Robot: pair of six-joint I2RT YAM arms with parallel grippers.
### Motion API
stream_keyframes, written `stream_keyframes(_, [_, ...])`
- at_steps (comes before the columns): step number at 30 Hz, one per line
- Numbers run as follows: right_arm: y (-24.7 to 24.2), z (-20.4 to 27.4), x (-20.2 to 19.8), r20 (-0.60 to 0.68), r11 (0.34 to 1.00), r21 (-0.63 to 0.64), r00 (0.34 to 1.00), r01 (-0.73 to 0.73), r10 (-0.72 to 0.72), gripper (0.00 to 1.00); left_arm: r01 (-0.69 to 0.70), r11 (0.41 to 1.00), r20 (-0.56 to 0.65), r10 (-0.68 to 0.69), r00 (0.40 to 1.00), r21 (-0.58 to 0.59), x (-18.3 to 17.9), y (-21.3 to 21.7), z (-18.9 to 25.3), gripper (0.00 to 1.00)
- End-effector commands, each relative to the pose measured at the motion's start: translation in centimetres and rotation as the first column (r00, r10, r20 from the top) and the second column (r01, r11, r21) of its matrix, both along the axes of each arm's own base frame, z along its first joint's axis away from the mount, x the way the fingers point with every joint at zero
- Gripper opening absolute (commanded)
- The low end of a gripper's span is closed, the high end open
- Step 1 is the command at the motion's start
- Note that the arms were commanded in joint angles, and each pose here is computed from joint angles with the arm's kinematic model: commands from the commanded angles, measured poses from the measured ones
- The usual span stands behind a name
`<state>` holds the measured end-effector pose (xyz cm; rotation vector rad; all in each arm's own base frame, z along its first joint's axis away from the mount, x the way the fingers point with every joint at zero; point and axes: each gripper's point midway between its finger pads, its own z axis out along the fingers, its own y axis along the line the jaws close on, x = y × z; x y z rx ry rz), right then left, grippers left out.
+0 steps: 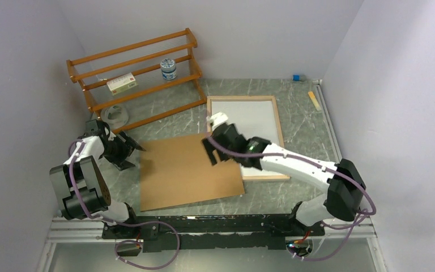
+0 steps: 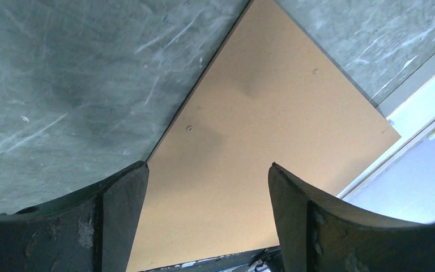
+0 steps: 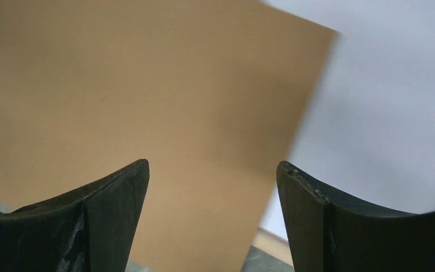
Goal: Put the photo into the frame
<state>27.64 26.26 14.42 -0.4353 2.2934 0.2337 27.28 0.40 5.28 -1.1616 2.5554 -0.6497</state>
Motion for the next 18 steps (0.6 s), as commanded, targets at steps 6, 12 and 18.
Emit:
stream_keyframes(6, [8.3,-1.7,-10.9,0.079,0.716,-0.324,0.736,-0.619,0.672,0.85,0.098,0.994,0.066,-0.102,0.993,0.058,1.3,0.7,2.4,0.82])
stream_keyframes(12, [8.1,-5.5,-16.0,0.027,0.472,-0.504,0.533,-0.723,0.846,0.83,0.141,0.989,0.053,-0.143,0.988,0.043,1.5,0.6,1.7,0.81])
stream_keyframes(18, [7.1,-7.1,-18.2,0.083,0.424,-0.598,0.474,-0.68,0.876,0.82,0.16,0.987,0.015,-0.16,0.987,0.014,0.9,0.3,0.3,0.8])
